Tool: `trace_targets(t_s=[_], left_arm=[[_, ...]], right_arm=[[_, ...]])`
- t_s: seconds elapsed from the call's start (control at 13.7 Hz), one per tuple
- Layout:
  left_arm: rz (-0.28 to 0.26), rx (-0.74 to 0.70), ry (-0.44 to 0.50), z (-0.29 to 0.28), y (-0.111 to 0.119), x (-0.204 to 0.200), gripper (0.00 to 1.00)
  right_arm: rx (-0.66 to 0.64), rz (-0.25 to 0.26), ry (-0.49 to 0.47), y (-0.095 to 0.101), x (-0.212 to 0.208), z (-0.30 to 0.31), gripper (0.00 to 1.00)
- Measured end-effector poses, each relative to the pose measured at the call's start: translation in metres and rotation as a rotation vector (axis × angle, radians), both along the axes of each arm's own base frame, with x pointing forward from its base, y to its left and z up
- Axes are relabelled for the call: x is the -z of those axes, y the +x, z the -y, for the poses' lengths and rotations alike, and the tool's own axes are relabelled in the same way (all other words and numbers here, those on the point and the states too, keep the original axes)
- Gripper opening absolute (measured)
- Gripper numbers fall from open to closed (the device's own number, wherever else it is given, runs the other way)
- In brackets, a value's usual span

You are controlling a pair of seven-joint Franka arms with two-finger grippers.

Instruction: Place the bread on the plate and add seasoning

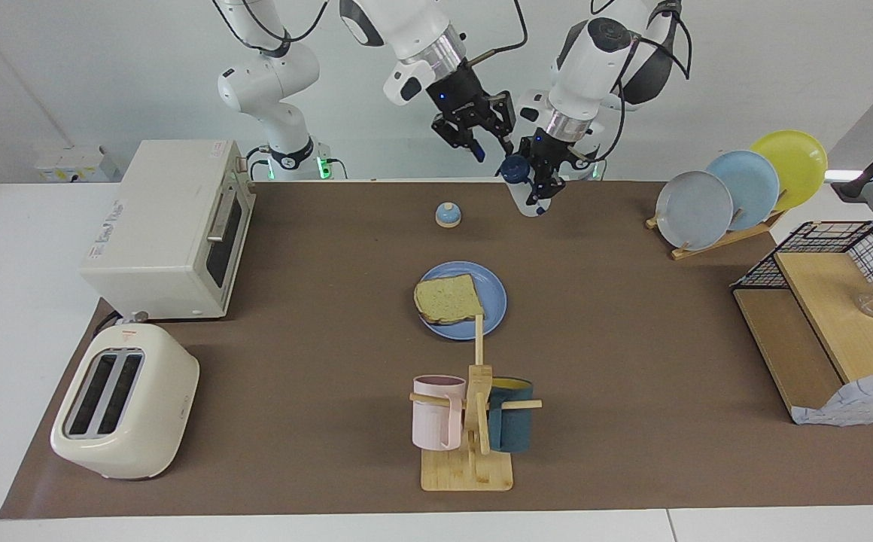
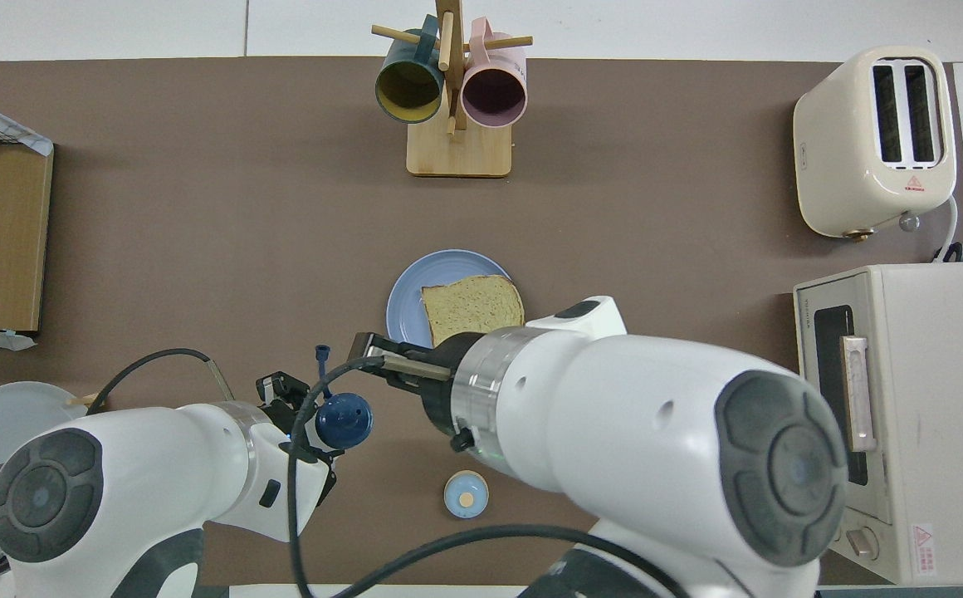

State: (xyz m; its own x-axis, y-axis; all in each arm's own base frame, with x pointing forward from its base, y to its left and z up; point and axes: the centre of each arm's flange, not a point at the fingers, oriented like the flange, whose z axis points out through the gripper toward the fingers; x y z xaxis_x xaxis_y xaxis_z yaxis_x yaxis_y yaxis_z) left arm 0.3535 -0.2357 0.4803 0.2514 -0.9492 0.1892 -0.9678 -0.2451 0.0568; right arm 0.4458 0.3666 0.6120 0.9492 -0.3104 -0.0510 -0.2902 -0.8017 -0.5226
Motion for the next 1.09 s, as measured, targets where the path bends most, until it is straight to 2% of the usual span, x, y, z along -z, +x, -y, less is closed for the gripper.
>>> trace_targets(t_s=[0.15, 0.22, 0.36, 0.44, 0.66, 0.87, 1.09], left_arm=[[0.017, 0.004, 0.053, -0.003, 0.005, -0.003, 0.48], [0.022, -0.01, 0.131, -0.003, 0.011, -0.01, 0.48], [0.048, -0.03, 0.28, 0.01, 0.031, -0.026, 0.48], [0.063, -0.022, 0.335, 0.021, 0.04, -0.03, 0.48], [0.094, 0.011, 0.547, 0.06, 0.053, -0.014, 0.48], [0.078, 0.036, 0.7, 0.092, 0.067, 0.015, 0.48], [0.102, 0.099, 0.864, 0.112, 0.069, 0.043, 0.48]], right_arm=[[-0.08, 0.018, -0.088, 0.033, 0.01, 0.06, 0.92], [-0.118, 0.022, -0.149, 0.051, 0.017, 0.099, 1.0], [-0.179, 0.019, -0.3, 0.076, 0.028, 0.179, 1.0], [-0.205, 0.004, -0.374, 0.082, 0.031, 0.213, 1.0], [-0.238, -0.07, -0.531, 0.081, 0.005, 0.278, 1.0], [-0.247, -0.1, -0.596, 0.083, -0.042, 0.338, 1.0], [-0.229, -0.147, -0.592, 0.092, -0.028, 0.374, 1.0]])
